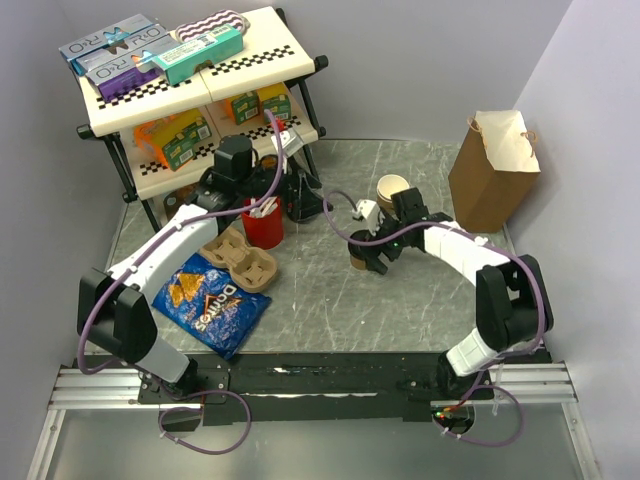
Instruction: Pack the takeout coffee
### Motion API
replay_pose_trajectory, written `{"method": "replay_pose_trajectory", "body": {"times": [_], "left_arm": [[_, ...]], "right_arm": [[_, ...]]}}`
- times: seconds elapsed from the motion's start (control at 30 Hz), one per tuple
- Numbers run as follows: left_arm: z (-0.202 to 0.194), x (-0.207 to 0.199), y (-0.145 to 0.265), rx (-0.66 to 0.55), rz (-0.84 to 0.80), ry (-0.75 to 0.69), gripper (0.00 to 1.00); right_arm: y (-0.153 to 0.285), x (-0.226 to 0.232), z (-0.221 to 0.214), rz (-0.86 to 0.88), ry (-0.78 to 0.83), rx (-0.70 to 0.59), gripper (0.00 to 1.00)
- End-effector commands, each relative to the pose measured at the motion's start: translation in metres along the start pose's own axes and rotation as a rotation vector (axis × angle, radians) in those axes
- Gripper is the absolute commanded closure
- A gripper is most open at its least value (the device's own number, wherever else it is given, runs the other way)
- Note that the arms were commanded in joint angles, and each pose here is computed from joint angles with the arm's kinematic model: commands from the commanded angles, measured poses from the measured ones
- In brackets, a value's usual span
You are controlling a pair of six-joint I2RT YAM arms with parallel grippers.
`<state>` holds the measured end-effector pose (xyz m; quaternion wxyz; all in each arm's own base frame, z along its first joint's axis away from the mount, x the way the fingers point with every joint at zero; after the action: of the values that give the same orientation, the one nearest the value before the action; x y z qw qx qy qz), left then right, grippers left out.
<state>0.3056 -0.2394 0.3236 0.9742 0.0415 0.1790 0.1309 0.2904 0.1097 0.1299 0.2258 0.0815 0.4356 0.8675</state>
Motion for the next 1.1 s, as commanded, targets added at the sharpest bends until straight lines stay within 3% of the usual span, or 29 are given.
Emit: {"method": "replay_pose_trajectory", "body": {"times": [0.0,0.6,1.07], "left_arm": [[0.013,-0.008,0.012,-0.048,0.006,-0.043,0.05],[0.021,0.000,0.041,-0.046,0.105,-0.060,0.05],[0.023,0.006,0.070,0.026,0.231,-0.180,0.03]], "right_arm": [[-0.004,-0.022,0.032,-0.079,-0.039,-0.071,0.00],[-0.051,-0.075,0.072,-0.146,-0.098,-0.097,0.02],[-0.078,-0.105,0.077,-0.207,-0.068,-0.013,0.02]]}}
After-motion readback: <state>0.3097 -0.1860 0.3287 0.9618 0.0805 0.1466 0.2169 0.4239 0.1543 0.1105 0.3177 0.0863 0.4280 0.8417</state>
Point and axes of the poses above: each gripper's point midway between its finger pads, its own y axis back along the fingers, its own x axis along the line the jaws close on, z = x × y, the point moved 8 cm from there along y, back along the fingers, and after that the axes turned 3 degrees about y, right-handed, at the moved point
